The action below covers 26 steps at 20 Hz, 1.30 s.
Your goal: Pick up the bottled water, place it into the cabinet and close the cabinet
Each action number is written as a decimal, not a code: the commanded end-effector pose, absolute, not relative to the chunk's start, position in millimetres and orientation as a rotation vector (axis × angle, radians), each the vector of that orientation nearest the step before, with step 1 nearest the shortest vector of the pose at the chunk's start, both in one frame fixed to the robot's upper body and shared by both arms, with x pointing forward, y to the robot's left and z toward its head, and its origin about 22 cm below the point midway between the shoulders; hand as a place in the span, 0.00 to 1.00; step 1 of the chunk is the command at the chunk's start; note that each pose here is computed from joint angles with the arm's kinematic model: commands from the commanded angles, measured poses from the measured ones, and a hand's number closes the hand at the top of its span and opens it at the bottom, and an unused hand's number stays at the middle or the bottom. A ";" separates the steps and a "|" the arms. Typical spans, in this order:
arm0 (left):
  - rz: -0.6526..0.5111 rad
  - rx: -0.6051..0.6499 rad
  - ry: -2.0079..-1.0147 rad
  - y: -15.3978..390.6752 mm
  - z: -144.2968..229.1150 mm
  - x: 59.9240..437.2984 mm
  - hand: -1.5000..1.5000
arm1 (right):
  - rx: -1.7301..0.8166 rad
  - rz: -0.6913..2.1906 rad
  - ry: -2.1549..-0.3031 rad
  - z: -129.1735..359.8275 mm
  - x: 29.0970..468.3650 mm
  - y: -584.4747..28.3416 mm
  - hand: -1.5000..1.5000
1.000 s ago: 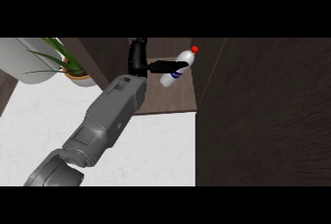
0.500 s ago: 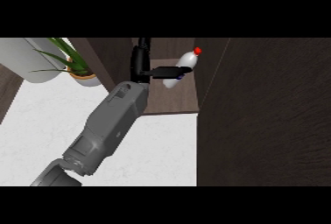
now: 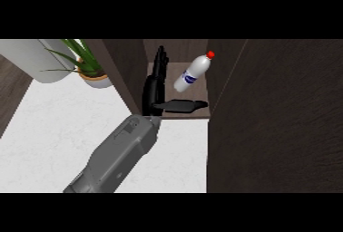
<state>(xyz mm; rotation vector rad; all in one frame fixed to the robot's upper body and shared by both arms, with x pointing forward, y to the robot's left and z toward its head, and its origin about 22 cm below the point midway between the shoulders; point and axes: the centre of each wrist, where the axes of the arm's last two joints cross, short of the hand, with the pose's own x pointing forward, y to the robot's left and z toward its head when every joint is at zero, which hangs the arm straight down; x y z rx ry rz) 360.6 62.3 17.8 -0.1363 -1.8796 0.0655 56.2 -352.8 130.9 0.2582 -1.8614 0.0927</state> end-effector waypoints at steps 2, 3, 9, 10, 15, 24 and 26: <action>0.106 -0.236 -1.863 53.4 19.7 321.3 0.00 | 0.239 0.125 -1.899 159.2 44.7 -328.5 0.00; 0.091 -0.239 -1.861 59.0 4.0 304.5 0.00 | 0.234 0.128 -1.904 153.8 48.4 -336.5 0.00; 0.151 -0.306 -1.827 46.7 0.8 242.4 0.00 | 0.234 0.144 -1.904 162.4 42.7 -326.2 0.00; 0.112 -0.344 -1.811 57.5 -6.8 230.4 0.00 | 0.222 0.170 -1.906 164.7 45.5 -333.9 0.00; 0.057 -0.385 -1.811 72.6 -11.9 197.3 1.00 | 0.288 0.262 -1.857 159.3 45.8 -329.4 1.00; 0.011 -0.325 -1.821 155.5 -1.0 167.9 1.00 | 0.366 0.399 -1.790 165.5 50.8 -325.3 1.00; -0.009 -0.302 -1.839 177.9 1.8 177.0 1.00 | 0.447 0.497 -1.730 162.4 53.7 -318.3 1.00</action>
